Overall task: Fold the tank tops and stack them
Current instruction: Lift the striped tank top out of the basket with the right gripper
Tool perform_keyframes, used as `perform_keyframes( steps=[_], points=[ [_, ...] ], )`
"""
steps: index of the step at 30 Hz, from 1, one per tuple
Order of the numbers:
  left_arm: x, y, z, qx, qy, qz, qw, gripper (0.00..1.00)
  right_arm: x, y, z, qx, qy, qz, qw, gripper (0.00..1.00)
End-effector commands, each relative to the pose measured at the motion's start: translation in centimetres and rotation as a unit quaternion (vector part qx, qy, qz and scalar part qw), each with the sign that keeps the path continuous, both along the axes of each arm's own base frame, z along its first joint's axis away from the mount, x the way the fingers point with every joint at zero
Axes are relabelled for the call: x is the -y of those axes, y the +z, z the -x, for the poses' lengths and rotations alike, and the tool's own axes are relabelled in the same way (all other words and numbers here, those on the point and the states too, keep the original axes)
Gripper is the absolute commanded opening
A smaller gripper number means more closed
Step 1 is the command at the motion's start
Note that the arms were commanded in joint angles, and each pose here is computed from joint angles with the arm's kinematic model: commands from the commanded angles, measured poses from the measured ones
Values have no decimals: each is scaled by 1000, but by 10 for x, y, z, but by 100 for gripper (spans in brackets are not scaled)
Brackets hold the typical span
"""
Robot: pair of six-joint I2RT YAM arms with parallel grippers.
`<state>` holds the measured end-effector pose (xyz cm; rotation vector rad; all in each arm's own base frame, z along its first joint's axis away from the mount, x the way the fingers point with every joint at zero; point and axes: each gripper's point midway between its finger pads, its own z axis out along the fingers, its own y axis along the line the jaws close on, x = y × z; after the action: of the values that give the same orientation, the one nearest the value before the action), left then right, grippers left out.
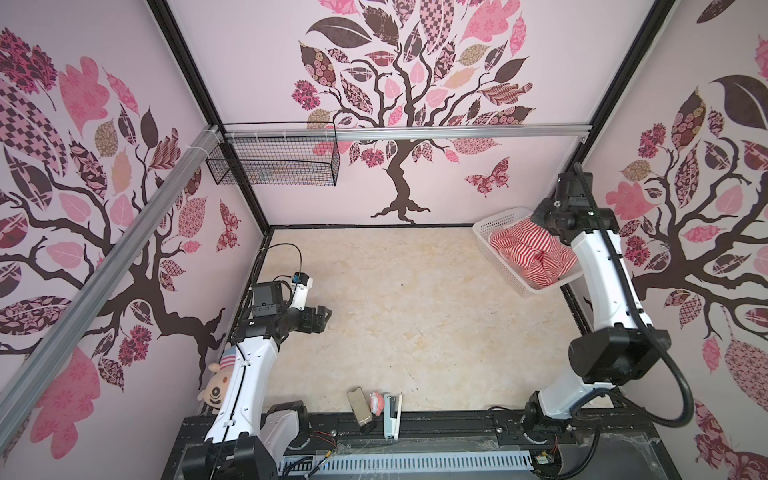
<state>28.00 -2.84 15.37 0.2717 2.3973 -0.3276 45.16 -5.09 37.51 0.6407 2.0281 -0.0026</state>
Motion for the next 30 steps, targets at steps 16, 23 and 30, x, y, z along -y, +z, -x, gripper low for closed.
perform_keyframes(
  steps=[16, 23, 30],
  points=[
    [-25, 4, -8, 28, 61, -45, 997, 92, -227, 157, 119, 240, 386, -64, 889, 0],
    [-25, 3, -6, 27, 58, -46, 997, 92, -260, 52, 95, 133, 421, -121, 889, 0],
    [-20, 2, -5, 26, 47, -38, 998, 93, -296, -19, 86, 36, 457, -161, 874, 0]
  ],
)
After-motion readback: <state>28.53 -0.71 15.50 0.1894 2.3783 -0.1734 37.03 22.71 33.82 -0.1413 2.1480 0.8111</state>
